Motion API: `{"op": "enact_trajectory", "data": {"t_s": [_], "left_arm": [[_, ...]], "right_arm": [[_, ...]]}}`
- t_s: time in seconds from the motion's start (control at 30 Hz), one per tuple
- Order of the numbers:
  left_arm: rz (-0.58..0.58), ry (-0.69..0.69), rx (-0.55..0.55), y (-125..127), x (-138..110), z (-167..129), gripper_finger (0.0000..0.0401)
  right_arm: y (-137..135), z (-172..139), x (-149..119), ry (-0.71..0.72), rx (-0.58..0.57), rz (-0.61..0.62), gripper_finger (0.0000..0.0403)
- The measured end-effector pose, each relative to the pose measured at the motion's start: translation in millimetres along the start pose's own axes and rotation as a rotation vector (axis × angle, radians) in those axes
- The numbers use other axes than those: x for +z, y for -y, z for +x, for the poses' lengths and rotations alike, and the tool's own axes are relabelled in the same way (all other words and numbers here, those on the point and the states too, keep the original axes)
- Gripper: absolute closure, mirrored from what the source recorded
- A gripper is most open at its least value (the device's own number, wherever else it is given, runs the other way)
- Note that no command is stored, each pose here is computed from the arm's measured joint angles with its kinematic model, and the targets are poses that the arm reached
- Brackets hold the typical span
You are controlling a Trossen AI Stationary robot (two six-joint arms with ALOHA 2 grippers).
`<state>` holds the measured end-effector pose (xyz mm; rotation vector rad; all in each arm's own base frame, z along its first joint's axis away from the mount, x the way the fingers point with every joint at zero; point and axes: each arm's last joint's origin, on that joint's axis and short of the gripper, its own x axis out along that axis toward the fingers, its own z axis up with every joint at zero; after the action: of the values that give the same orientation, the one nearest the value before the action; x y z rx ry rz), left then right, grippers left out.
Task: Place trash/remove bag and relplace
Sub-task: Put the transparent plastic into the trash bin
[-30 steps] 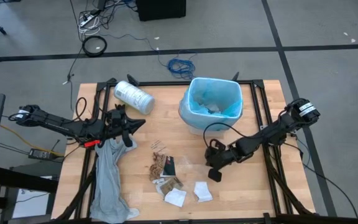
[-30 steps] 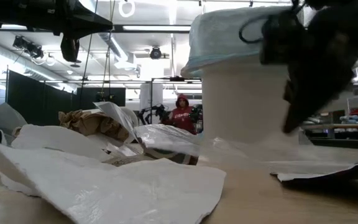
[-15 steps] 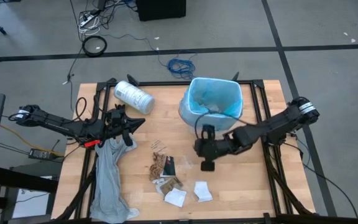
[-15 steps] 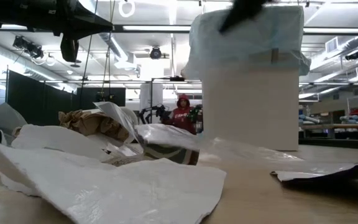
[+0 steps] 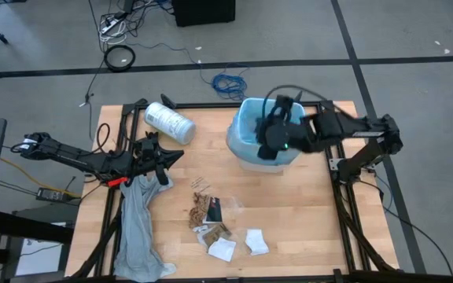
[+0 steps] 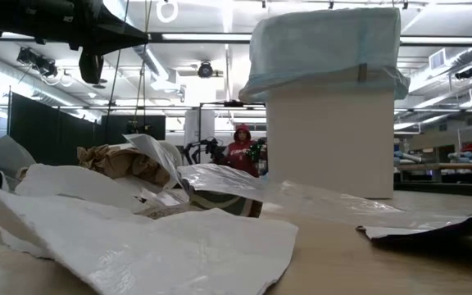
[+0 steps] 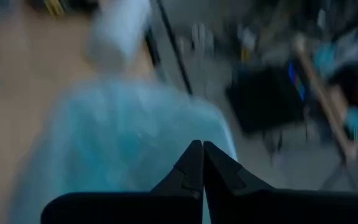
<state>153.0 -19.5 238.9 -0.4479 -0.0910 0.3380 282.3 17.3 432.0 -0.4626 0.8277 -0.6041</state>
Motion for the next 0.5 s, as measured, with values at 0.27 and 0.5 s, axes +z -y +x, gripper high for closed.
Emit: {"op": "enact_trajectory", "data": {"t_s": [0.27,0.5], "left_arm": [[-0.001,0.001,-0.002,0,0,0,0.0393],[-0.007,0.006,-0.004,0,1,0,0.0393]], "right_arm": [[15,15,-22,-0.213,0.095,0.086,0.0394],[20,4,-23,-0.199,0.167,0.167,0.0298]]}}
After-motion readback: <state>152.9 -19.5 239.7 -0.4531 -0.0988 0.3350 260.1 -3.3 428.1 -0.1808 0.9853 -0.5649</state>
